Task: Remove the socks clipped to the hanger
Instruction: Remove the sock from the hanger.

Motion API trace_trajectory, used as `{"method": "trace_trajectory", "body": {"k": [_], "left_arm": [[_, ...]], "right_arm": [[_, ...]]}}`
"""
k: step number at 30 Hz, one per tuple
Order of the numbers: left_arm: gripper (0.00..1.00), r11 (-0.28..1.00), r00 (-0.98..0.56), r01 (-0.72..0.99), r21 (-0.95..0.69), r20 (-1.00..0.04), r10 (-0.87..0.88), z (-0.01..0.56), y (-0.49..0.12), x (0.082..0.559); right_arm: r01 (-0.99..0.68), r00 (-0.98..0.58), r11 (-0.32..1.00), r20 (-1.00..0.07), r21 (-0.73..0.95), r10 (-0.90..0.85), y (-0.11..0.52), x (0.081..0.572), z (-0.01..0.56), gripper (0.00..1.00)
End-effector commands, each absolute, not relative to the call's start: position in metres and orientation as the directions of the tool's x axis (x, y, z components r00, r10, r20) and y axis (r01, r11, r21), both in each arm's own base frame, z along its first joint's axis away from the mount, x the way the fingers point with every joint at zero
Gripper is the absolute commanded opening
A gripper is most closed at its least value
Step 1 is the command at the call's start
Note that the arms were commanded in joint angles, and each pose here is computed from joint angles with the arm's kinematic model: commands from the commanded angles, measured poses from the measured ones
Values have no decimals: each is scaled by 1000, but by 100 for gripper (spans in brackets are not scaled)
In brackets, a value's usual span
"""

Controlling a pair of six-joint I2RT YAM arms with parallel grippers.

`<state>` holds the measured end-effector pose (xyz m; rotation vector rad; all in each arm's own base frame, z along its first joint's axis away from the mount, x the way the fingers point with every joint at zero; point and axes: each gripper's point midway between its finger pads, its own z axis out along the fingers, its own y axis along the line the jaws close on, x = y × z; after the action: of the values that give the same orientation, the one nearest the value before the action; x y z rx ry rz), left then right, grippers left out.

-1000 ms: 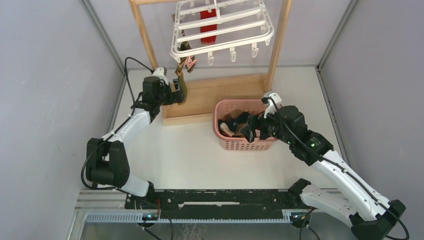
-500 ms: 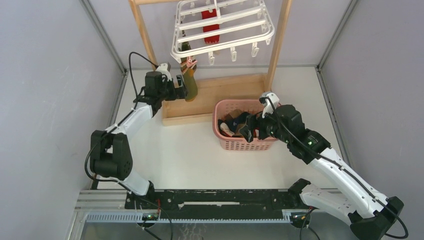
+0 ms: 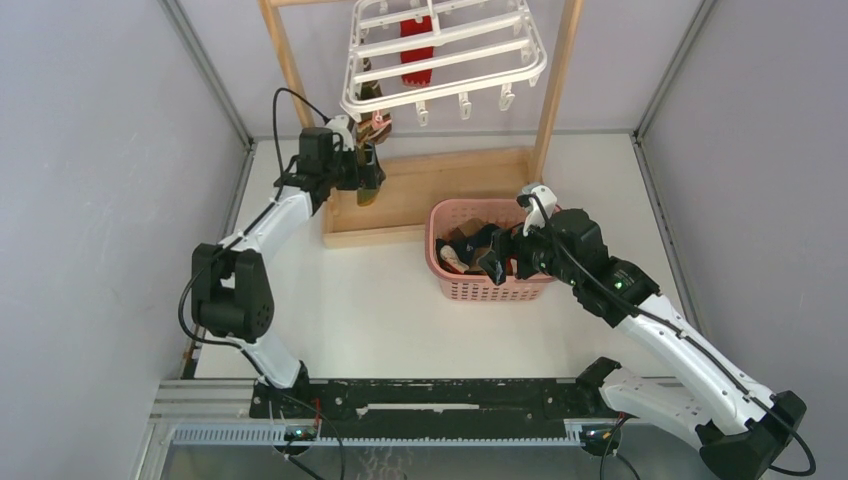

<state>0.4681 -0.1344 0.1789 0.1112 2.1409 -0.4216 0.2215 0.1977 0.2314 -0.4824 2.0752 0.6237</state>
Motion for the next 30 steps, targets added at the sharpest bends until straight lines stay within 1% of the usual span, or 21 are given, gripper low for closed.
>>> {"method": "trace_trajectory", "body": {"k": [1,3,6,11,14,18,22,28,30], "left_arm": [[100,926,-522,305,-223,-852,-34,207,-143,483],[99,922,-525,320,-220,-851,-21,208,-145,484],[95,917,-529,334,-218,-849,-9,210,-147,485],[64,909,-543,352,-223,-840,4,207,-152,483],[53,907,-554,358,-224,-833,13,204,-154,481],[42,904,-557,367,-221,-830,23,203,-156,479],[24,902,-555,372,-219,-831,27,206,-157,477],[17,901,-548,373,-223,-836,20,214,-157,472],[11,903,-545,369,-220,-838,19,216,-159,469]], "right_arm": [[-569,-489,789,-867,231,-100,199,222,240,96],[-569,-490,789,-866,231,-100,199,222,240,96],[-569,-489,789,-866,231,-100,199,223,240,96],[-570,-492,788,-865,232,-101,200,223,239,96],[-569,-494,789,-864,233,-101,200,223,239,96],[-569,-495,788,-863,234,-101,200,222,239,96],[-570,-494,788,-864,235,-99,199,220,240,96],[-573,-492,783,-866,243,-91,199,218,242,96],[-574,-492,780,-866,248,-87,199,217,244,95]]}}
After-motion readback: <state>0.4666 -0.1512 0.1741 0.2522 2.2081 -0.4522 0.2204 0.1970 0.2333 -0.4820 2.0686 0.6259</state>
